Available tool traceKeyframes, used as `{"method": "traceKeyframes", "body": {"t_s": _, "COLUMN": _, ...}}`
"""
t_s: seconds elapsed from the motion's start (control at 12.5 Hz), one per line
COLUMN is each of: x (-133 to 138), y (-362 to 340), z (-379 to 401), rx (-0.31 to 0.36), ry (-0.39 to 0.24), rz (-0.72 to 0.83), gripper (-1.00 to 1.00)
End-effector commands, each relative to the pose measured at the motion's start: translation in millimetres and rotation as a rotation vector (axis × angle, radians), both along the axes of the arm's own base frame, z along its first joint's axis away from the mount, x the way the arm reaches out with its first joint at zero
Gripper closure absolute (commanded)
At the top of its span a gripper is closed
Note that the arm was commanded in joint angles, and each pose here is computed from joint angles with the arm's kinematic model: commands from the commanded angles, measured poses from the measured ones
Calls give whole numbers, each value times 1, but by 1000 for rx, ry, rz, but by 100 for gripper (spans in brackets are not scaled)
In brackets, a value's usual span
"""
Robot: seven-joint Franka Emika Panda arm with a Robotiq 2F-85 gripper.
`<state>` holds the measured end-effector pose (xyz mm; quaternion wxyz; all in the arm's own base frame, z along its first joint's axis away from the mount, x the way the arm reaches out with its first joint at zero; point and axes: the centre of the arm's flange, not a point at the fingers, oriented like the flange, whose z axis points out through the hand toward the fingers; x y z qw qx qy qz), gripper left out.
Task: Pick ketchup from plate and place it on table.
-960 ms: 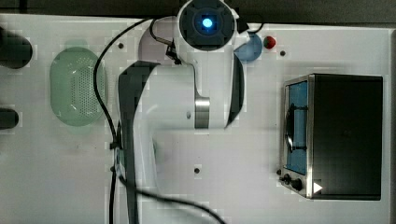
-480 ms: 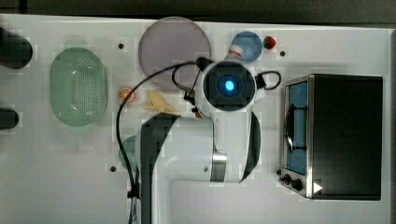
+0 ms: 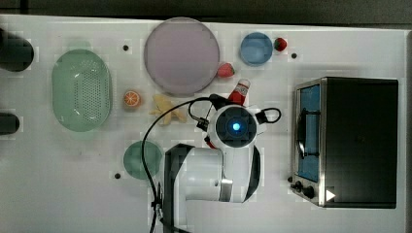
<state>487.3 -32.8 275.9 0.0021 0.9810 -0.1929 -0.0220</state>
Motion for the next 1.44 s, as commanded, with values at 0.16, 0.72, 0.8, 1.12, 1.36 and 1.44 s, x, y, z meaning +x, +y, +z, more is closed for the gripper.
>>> {"method": "traceKeyframes", "body": {"t_s": 0.16, "x": 5, "y": 4, "z": -42, "rx": 0, "ry": -31, "rz": -32, "gripper": -74}}
{"method": "traceKeyframes", "body": {"t_s": 0.72, "x": 29, "y": 8, "z": 47, "rx": -5, "ry": -161, "rz": -155, "gripper": -100}}
{"method": "traceKeyframes", "body": {"t_s": 0.8, "x": 30, "y": 9, "z": 68, "rx": -5, "ry": -151, "rz": -201, "gripper": -100}}
{"method": "traceKeyframes", "body": {"t_s": 1.12, "x": 39, "y": 11, "z": 161, "rx": -9, "ry": -134, "rz": -270, "gripper": -100}}
{"method": "traceKeyframes", "body": {"t_s": 1.36, "x": 45, "y": 8, "z": 225, "rx": -12, "ry": -115, "rz": -295, "gripper": -100}}
{"method": "traceKeyframes", "body": {"t_s": 1.44, "x": 47, "y": 9, "z": 243, "rx": -12, "ry": -106, "rz": -323, "gripper": -100}}
